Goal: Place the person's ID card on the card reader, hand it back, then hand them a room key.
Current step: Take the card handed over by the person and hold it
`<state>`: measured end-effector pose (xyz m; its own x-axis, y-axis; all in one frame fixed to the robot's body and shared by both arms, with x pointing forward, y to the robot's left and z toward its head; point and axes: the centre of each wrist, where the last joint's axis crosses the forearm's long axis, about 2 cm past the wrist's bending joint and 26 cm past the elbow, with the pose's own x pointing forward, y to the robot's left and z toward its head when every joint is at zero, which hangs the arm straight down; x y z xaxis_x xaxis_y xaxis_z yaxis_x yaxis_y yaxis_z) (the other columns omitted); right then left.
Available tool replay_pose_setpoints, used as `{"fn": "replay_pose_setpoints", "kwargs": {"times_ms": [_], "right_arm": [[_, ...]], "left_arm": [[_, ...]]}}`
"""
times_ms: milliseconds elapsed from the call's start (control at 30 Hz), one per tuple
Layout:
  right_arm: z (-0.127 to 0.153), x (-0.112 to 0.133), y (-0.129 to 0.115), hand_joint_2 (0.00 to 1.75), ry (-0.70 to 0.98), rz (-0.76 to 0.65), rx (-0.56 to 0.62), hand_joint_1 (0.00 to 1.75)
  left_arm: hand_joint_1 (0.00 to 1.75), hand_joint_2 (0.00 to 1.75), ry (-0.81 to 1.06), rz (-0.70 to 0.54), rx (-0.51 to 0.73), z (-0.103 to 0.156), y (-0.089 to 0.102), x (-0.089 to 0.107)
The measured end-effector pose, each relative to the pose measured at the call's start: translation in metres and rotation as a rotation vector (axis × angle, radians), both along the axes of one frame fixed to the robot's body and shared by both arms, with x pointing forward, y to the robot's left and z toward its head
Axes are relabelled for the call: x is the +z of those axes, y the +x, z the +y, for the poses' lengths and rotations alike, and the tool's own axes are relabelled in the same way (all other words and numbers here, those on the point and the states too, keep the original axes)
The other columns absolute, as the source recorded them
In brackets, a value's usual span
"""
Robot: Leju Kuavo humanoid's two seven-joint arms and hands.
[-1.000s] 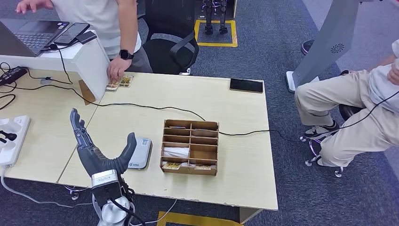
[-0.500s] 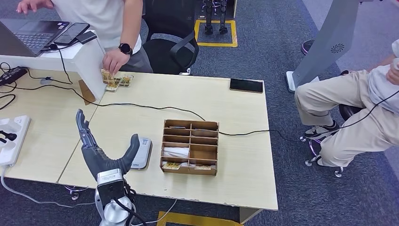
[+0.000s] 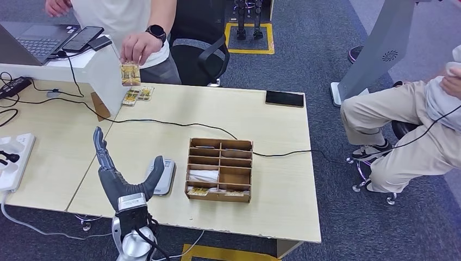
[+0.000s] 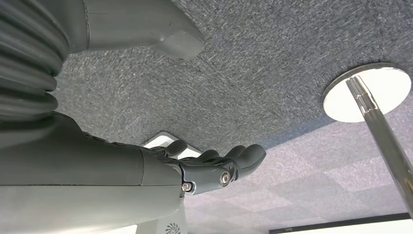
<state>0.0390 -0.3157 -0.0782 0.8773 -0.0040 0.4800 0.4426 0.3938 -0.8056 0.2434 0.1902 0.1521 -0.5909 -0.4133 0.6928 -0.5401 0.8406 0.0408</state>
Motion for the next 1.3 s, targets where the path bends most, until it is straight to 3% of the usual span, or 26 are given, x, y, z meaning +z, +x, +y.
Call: {"fn": "replay_pose_setpoints", "kwargs": {"times_ms": [33, 100, 233, 400, 667, 1067, 1100, 1200, 1233, 1300], "right_arm": [[0.000, 0.000, 0.000, 1.75, 0.000, 0.000, 0.000, 0.00], [0.000, 0.000, 0.000, 1.75, 0.001, 0.001, -0.001, 0.00], [0.000, 0.000, 0.001, 1.75, -0.002, 0.005, 0.022, 0.00], [0.002, -0.001, 0.002, 1.75, -0.005, 0.014, 0.069, 0.00], [0.007, -0.002, 0.004, 1.75, 0.004, 0.023, 0.133, 0.00], [0.010, -0.004, 0.005, 1.75, 0.014, 0.030, 0.176, 0.00], [0.010, -0.004, 0.006, 1.75, 0.014, 0.030, 0.176, 0.00], [0.010, -0.004, 0.006, 1.75, 0.016, 0.030, 0.176, 0.00], [0.010, -0.004, 0.006, 1.75, 0.016, 0.030, 0.175, 0.00], [0.010, -0.004, 0.006, 1.75, 0.017, 0.031, 0.174, 0.00]], "left_arm": [[0.00, 0.00, 0.001, 0.006, 0.000, 0.000, 0.000, 0.000], [0.00, 0.00, -0.002, 0.037, 0.000, -0.001, 0.000, -0.002], [0.00, 1.75, 0.080, 0.065, 0.007, -0.002, 0.001, -0.003], [0.00, 1.75, 0.246, 0.031, 0.042, 0.001, 0.007, 0.003], [0.00, 1.75, 0.533, 0.000, 0.274, 0.034, 0.031, 0.035], [0.00, 1.75, 0.678, 0.042, 0.447, 0.057, 0.042, 0.048], [0.09, 1.75, 0.679, 0.047, 0.451, 0.058, 0.043, 0.048], [1.40, 1.75, 0.679, 0.064, 0.455, 0.060, 0.043, 0.045], [1.75, 1.75, 0.676, 0.068, 0.454, 0.060, 0.044, 0.044], [1.75, 1.75, 0.661, 0.075, 0.445, 0.060, 0.044, 0.041]]}}
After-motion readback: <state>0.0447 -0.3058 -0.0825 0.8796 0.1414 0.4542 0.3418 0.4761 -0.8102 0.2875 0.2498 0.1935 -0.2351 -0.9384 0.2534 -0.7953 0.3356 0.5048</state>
